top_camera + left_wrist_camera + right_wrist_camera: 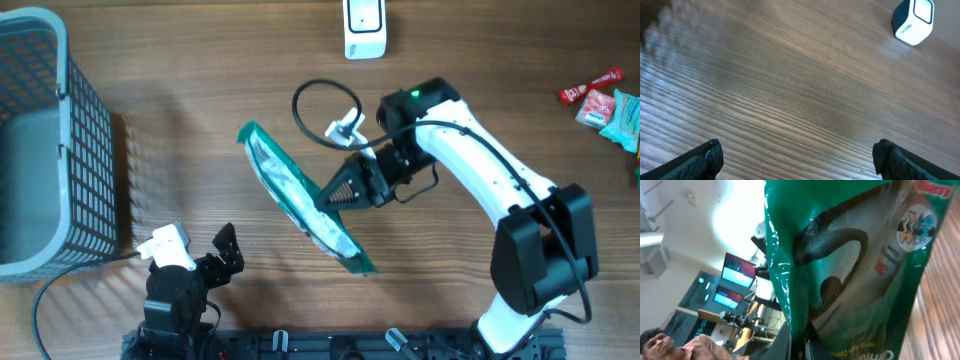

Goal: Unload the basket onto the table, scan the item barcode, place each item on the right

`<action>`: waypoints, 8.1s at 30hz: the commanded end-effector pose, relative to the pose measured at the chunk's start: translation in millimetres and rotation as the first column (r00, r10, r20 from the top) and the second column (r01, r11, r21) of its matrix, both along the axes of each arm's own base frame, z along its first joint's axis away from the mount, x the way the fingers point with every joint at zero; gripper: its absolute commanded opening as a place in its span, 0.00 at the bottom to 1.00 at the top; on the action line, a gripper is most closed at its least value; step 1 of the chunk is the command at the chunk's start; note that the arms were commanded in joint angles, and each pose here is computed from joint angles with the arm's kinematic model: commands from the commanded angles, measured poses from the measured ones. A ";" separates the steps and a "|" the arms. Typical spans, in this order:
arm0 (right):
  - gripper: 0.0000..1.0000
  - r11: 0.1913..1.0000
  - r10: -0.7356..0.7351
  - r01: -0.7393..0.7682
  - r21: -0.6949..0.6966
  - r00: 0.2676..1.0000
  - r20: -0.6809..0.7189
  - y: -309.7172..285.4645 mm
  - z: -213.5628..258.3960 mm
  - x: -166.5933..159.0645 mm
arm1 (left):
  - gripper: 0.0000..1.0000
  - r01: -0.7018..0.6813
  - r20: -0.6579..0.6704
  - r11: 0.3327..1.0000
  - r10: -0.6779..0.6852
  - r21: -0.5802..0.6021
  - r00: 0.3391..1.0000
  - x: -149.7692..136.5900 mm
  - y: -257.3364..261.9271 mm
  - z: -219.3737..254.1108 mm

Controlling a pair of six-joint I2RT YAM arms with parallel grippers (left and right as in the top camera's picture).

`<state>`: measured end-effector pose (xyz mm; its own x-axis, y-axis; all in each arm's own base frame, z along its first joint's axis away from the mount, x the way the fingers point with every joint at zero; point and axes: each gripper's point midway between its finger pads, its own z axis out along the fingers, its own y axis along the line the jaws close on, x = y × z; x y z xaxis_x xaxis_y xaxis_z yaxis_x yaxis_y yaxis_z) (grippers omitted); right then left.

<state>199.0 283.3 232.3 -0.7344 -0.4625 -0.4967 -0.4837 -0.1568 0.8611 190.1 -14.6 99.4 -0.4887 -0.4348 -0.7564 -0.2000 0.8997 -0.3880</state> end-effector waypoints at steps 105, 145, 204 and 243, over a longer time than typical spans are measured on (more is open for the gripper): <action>1.00 -0.114 -0.761 0.789 0.603 -0.460 0.458 -252.7 14.1 33.8 | 1.00 0.008 0.002 1.000 -0.008 -0.001 1.000 0.1 -1.6 -1.1; 1.00 -0.176 -0.726 0.896 0.408 -0.399 0.561 -265.3 -54.7 46.6 | 1.00 0.083 0.436 0.918 -0.262 0.388 0.861 55.1 -6.0 57.9; 1.00 -0.094 -0.519 0.890 0.447 -0.427 0.740 -273.1 -61.3 48.8 | 1.00 0.060 0.437 0.920 -0.241 0.388 0.867 55.6 -0.2 58.0; 1.00 -0.093 -0.519 0.879 0.468 -0.444 0.730 -272.8 -55.7 47.3 | 1.00 0.041 0.436 0.921 -0.222 0.388 0.872 55.8 5.1 57.9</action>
